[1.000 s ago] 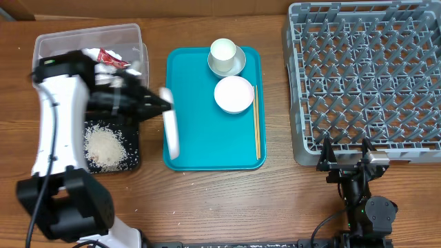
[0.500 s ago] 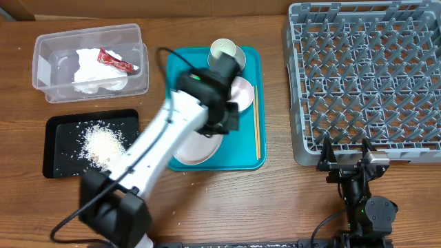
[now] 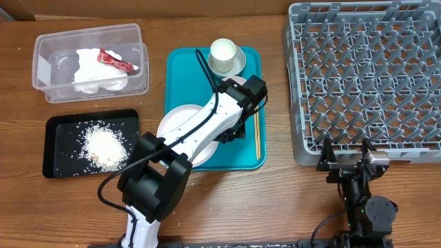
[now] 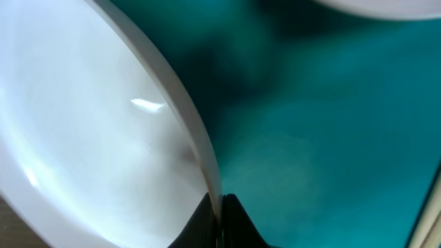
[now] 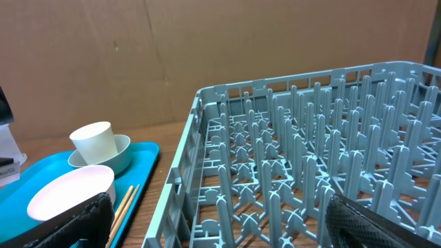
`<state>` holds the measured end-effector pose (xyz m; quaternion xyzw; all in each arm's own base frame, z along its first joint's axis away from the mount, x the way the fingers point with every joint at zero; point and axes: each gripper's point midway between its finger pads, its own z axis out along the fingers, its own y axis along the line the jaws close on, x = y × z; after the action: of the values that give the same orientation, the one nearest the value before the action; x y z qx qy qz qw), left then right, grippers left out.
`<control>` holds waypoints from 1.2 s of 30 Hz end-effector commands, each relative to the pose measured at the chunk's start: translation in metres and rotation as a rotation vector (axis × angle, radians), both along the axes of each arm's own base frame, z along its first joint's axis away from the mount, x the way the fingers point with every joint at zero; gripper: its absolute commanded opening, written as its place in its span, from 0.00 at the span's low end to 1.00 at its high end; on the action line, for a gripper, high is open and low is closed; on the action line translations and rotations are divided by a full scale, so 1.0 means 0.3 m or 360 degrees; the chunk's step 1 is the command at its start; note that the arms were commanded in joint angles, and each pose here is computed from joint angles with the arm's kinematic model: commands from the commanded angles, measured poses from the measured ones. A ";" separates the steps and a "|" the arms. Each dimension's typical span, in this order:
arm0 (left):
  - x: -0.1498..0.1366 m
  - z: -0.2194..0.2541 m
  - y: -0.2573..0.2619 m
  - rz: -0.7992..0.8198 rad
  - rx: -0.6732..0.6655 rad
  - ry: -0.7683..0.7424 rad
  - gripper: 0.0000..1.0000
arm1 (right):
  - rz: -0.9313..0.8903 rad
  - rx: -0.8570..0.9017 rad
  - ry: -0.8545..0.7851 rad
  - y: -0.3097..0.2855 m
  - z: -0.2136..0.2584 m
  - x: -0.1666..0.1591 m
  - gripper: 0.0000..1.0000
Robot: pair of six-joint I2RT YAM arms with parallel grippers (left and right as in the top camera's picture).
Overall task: Sort waste into correct bins and load items into the dishwasher
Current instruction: 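Carry the emptied plate back and set it on the teal tray, then retract the left arm to rest and move the right gripper toward the teal tray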
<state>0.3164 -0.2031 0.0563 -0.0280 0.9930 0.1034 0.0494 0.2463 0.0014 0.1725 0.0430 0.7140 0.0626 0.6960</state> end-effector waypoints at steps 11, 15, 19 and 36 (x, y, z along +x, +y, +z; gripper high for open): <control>0.103 0.159 -0.051 -0.0100 -0.0087 -0.0148 0.08 | -0.0007 -0.0001 -0.0004 -0.001 -0.007 0.000 1.00; 0.150 0.323 -0.013 -0.0018 -0.0127 -0.0206 0.08 | -0.0007 -0.0001 -0.0004 -0.001 -0.007 0.000 1.00; 0.183 0.480 0.120 0.0156 -0.0147 -0.0258 0.08 | -0.0007 -0.0001 -0.0004 -0.001 -0.007 0.000 1.00; 0.109 0.737 1.045 0.1276 -0.0350 -0.0444 1.00 | 0.0717 0.0074 -0.0669 0.239 0.335 -0.132 1.00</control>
<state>0.3558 0.0904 0.2800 -0.4148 0.8981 0.0149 0.1453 0.2223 0.0493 0.2633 -0.0796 0.5694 0.1573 0.8029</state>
